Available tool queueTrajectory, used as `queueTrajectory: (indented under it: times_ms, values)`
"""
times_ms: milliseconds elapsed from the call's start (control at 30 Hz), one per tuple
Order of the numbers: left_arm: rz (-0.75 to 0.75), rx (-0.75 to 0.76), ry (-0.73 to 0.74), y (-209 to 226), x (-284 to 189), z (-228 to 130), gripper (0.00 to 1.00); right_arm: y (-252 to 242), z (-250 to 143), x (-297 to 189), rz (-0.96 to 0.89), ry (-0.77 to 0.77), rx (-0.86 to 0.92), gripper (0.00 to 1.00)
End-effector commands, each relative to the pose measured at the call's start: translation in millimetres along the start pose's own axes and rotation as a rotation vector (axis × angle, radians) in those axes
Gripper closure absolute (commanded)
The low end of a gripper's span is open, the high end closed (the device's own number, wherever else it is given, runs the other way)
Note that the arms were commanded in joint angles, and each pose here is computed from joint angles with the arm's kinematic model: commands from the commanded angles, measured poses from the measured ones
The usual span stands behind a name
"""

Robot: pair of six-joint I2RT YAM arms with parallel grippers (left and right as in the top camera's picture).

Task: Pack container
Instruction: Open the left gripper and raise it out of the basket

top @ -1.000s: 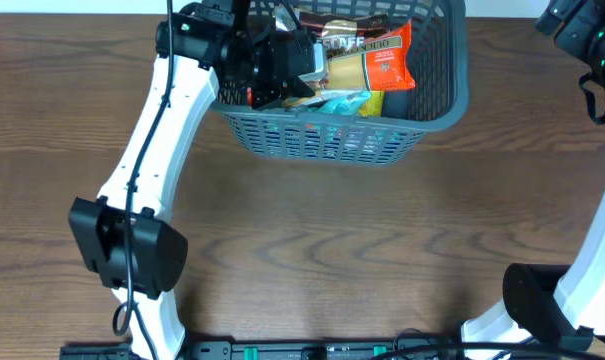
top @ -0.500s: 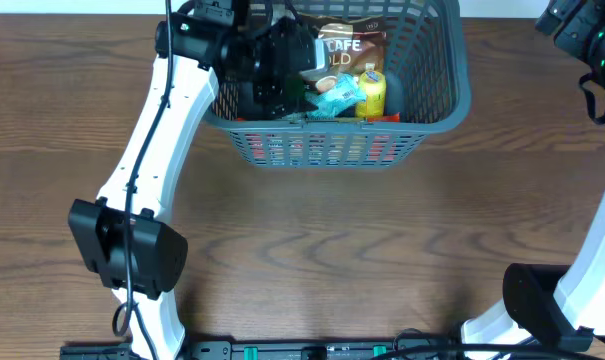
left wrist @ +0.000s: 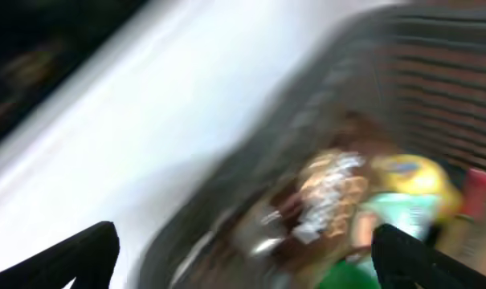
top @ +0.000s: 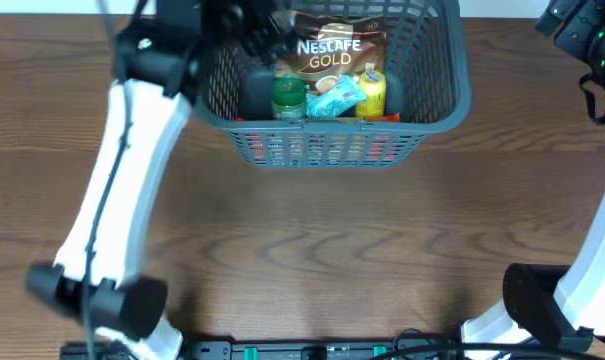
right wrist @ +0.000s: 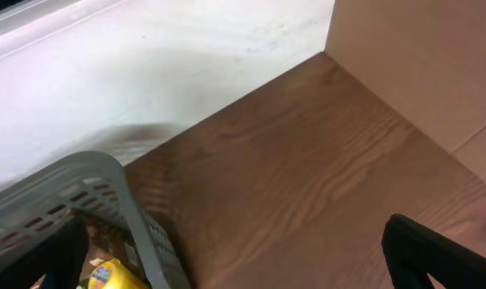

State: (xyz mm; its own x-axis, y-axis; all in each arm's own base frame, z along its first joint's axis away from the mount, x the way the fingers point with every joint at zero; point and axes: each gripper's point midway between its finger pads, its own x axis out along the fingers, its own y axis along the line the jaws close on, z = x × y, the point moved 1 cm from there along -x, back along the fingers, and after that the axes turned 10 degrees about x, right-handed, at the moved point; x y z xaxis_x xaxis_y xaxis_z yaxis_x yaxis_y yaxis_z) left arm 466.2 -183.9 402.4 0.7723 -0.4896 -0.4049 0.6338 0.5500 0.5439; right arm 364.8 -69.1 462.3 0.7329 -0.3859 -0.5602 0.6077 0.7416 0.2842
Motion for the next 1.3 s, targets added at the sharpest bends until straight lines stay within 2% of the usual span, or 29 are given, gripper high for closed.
queueTrajectory:
  times_ms: [0,167,400,1133,1267]
  values:
    - [0.416,-0.305,0.197,59,-70,-22,0.02,-3,2,1,-0.015,-0.005,0.016,0.01]
    - [0.424,-0.340,0.282,44,-123,-31,0.01,-3,2,1,-0.015,-0.005,0.016,0.01]
    - [0.458,-0.340,0.229,45,-158,-17,0.01,-3,2,1,-0.015,-0.005,0.016,0.01]
    - [0.458,-0.341,0.235,43,-166,-17,0.01,-3,2,1,-0.015,-0.005,0.016,0.01]
    - [0.487,-0.411,0.185,45,-179,-10,0.02,-3,2,1,-0.015,-0.005,0.016,0.01]
